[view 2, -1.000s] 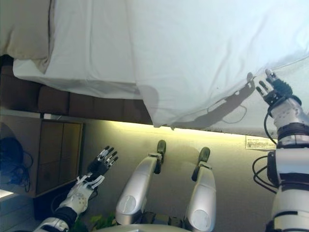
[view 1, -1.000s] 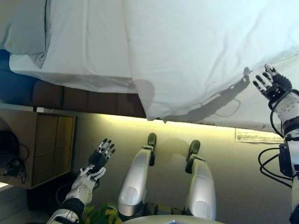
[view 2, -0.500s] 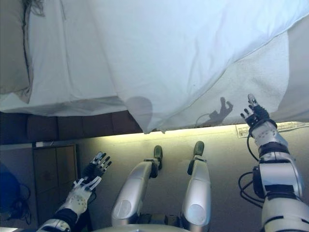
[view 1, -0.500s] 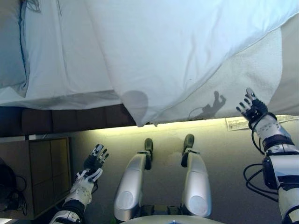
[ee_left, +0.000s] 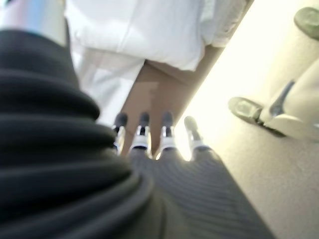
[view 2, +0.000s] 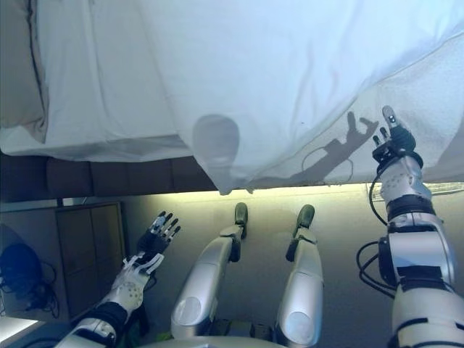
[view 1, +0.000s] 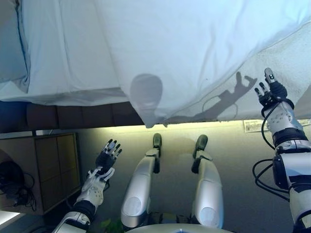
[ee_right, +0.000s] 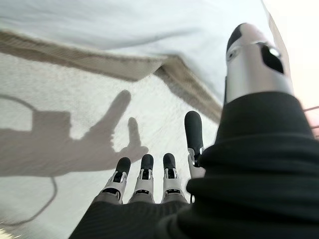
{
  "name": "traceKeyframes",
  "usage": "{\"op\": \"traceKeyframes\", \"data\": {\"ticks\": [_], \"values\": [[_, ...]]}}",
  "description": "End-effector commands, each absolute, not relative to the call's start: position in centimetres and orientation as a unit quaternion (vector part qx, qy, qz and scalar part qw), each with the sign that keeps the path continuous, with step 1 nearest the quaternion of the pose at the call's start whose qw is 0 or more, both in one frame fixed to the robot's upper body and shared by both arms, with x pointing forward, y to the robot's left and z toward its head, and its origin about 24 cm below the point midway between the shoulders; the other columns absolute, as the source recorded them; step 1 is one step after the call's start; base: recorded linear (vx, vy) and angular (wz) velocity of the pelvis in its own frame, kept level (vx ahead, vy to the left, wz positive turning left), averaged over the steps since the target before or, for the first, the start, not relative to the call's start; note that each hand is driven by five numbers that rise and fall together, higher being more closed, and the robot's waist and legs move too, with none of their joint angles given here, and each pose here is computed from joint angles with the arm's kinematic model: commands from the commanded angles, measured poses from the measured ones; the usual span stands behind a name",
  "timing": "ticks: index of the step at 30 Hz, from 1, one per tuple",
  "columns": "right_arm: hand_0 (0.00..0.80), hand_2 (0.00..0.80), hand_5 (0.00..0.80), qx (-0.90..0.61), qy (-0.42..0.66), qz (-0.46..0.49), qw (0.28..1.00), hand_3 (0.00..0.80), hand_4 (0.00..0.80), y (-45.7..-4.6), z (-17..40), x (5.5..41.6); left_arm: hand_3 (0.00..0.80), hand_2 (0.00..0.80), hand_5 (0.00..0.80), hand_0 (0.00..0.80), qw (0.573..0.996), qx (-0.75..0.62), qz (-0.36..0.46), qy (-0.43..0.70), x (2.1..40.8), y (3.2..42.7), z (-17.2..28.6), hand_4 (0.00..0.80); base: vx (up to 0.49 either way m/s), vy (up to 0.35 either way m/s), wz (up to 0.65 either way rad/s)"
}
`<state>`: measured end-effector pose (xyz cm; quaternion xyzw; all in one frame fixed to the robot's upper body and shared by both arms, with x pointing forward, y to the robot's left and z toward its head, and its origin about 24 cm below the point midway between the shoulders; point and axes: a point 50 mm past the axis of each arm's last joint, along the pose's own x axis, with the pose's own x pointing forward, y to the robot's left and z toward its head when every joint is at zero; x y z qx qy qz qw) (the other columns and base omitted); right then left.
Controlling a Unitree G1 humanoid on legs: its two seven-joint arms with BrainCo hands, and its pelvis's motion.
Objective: Make the bed neatly
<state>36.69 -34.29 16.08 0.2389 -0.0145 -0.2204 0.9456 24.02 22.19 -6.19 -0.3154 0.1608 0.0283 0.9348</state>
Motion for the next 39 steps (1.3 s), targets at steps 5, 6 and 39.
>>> {"op": "traceKeyframes", "data": {"ticks": [5, 6, 39], "values": [[0.0, 0.0, 0.0, 0.185, -0.103, -0.231, 0.95, 0.0, 0.0, -36.4, 22.9, 36.3, 0.0, 0.0, 0.0, 0.0, 0.935, -0.313, 0.05, 0.163, 22.8, 24.0, -6.3, 0.0, 0.079, -0.014, 0.07], [0.0, 0.0, 0.0, 0.183, -0.107, -0.229, 0.95, 0.0, 0.0, -36.4, 23.3, 36.2, 0.0, 0.0, 0.0, 0.0, 0.934, -0.313, 0.051, 0.163, 22.7, 24.0, -6.3, 0.0, 0.128, -0.035, 0.06], [0.0, 0.0, 0.0, 0.167, -0.16, -0.134, 0.963, 0.0, 0.0, -34.4, 31.2, 36.9, 0.0, 0.0, 0.0, 0.0, 0.93, -0.331, 0.03, 0.157, 20.4, 24.1, -6.3, 0.0, 0.022, 0.005, 0.05]]}}
